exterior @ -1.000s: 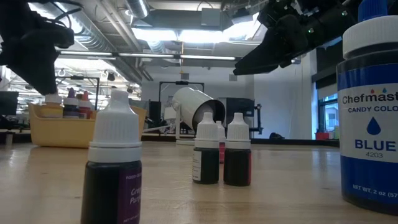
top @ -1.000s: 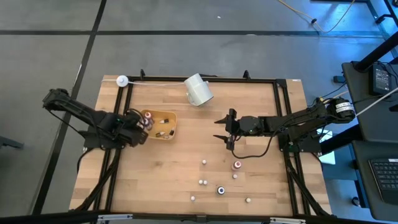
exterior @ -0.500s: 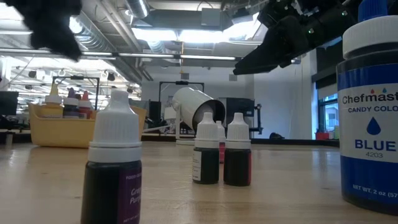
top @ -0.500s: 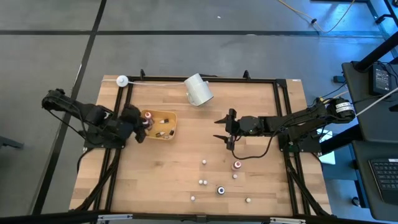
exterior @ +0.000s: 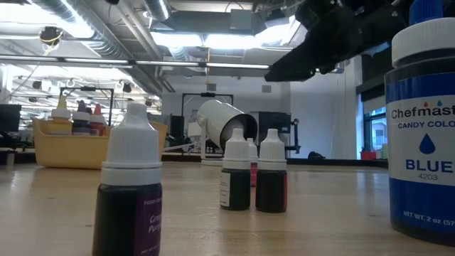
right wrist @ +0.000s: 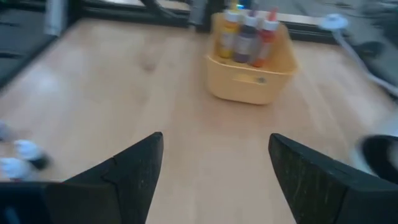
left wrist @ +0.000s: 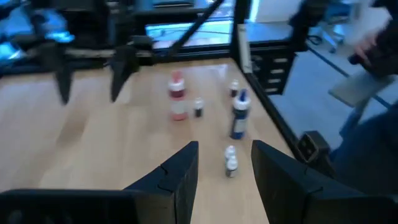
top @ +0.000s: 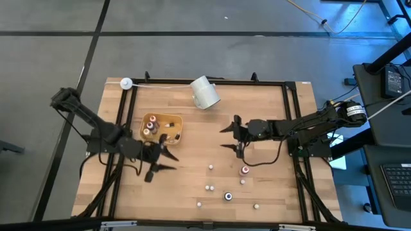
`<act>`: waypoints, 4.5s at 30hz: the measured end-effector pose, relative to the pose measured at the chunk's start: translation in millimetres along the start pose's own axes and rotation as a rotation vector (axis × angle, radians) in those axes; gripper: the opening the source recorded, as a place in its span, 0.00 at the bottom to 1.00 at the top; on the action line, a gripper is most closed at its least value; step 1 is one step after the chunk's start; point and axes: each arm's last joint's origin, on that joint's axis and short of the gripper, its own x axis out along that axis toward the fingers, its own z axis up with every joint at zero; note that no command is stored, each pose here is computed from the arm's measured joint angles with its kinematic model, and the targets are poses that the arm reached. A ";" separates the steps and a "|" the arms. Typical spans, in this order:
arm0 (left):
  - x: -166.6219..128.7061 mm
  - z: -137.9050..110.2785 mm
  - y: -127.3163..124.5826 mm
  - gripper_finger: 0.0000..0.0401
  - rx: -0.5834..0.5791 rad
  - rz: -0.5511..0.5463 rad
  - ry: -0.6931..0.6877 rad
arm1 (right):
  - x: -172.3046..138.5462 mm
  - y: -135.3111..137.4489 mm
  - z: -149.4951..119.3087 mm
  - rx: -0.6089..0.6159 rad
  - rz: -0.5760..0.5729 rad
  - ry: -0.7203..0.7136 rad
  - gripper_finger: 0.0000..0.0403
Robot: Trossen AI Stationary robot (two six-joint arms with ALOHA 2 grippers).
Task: Pick & Place food coloring
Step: Put the small pink food coloring bottle into the bin
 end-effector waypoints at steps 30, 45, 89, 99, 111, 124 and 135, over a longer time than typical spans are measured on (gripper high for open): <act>20.5 2.6 -6.2 0.36 0.084 -0.006 -0.076 | -5.7 35.9 11.8 0.082 0.177 -0.112 0.73; -32.6 -64.4 26.8 0.36 0.023 -0.032 -0.471 | -7.4 45.9 7.1 0.039 0.205 -0.067 0.72; -41.9 -79.8 35.2 0.36 -0.002 0.076 -0.478 | 107.0 74.5 -16.9 -0.117 0.270 0.452 0.40; -41.6 -80.3 35.2 0.36 0.000 0.077 -0.471 | 107.2 74.6 -17.1 -0.119 0.270 0.452 0.29; -41.4 -80.8 35.2 0.36 0.002 0.078 -0.465 | 111.2 75.5 -17.7 -0.116 0.269 0.443 0.15; -41.3 -80.9 35.2 0.36 0.003 0.078 -0.464 | 128.0 42.0 56.9 -0.223 0.196 0.258 0.15; -41.8 -80.0 35.2 0.36 -0.001 0.077 -0.473 | 155.6 -19.6 82.3 -0.167 0.013 -0.107 0.15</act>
